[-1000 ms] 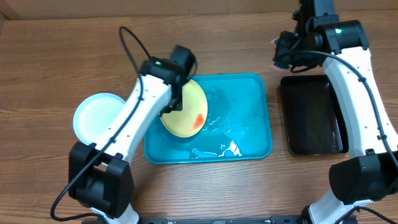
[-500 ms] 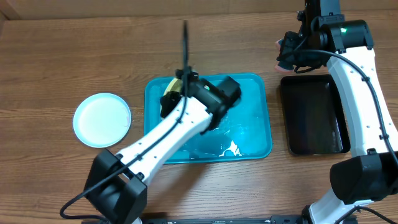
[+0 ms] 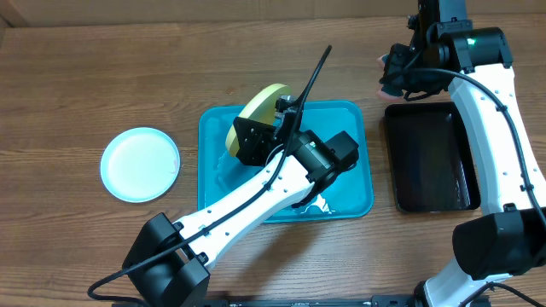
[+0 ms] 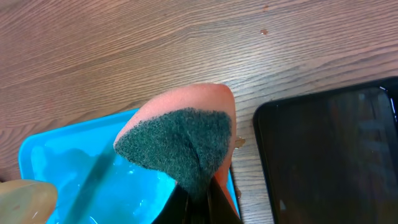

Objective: Clean dirty plates on tray and stack at the side
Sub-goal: 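Lift the yellow plate with the left gripper and stack it on the left pile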

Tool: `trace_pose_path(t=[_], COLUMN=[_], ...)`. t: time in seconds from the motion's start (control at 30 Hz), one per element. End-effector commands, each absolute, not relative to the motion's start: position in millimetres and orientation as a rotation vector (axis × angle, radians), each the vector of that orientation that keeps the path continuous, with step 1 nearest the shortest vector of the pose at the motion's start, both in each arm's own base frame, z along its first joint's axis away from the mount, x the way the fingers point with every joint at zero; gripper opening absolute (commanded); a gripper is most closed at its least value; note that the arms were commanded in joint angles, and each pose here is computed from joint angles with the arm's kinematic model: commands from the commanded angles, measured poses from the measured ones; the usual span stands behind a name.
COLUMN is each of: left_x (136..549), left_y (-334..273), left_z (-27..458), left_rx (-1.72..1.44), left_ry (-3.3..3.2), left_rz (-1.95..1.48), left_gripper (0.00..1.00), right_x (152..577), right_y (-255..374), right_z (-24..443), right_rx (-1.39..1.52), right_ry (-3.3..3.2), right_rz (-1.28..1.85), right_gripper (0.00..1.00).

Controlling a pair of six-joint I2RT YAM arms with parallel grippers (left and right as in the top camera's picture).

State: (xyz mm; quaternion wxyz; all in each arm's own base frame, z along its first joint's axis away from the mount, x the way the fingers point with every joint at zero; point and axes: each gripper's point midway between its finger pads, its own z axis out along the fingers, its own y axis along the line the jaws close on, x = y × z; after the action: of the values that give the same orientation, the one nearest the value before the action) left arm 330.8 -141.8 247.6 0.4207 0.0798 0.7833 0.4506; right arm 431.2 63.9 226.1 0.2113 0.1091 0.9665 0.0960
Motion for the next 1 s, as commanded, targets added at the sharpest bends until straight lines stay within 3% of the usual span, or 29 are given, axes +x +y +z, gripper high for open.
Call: trace_pose_path(t=[0.0,0.23,0.5,0.83,0.97], left_x=[330,316,317,351,344], left_y=[-141,-124,-86,-1,43], left_z=[256,193,154,130,123], left_rx=[0.127,-0.071,-0.214,-0.528,-0.703], left_ry=[1.921,2.343,2.717,2.968,2.959], left_rz=[1.087,0.899,0.746,0.032,-0.144], left_gripper=[0.04,0.04,0.05,0.05,0.05], right_x=[433,432,432,431,431], right_y=[63,63,63,62,62], right_z=[236,236,236,235,235], right_rx=[0.297,0.298,0.296,0.294,0.294], right_ry=[2.657,2.661,2.661,2.668,2.668], right_rz=[0.269,0.268,0.267,0.265,0.265], right_gripper=[0.04,0.04,0.04,0.04,0.04])
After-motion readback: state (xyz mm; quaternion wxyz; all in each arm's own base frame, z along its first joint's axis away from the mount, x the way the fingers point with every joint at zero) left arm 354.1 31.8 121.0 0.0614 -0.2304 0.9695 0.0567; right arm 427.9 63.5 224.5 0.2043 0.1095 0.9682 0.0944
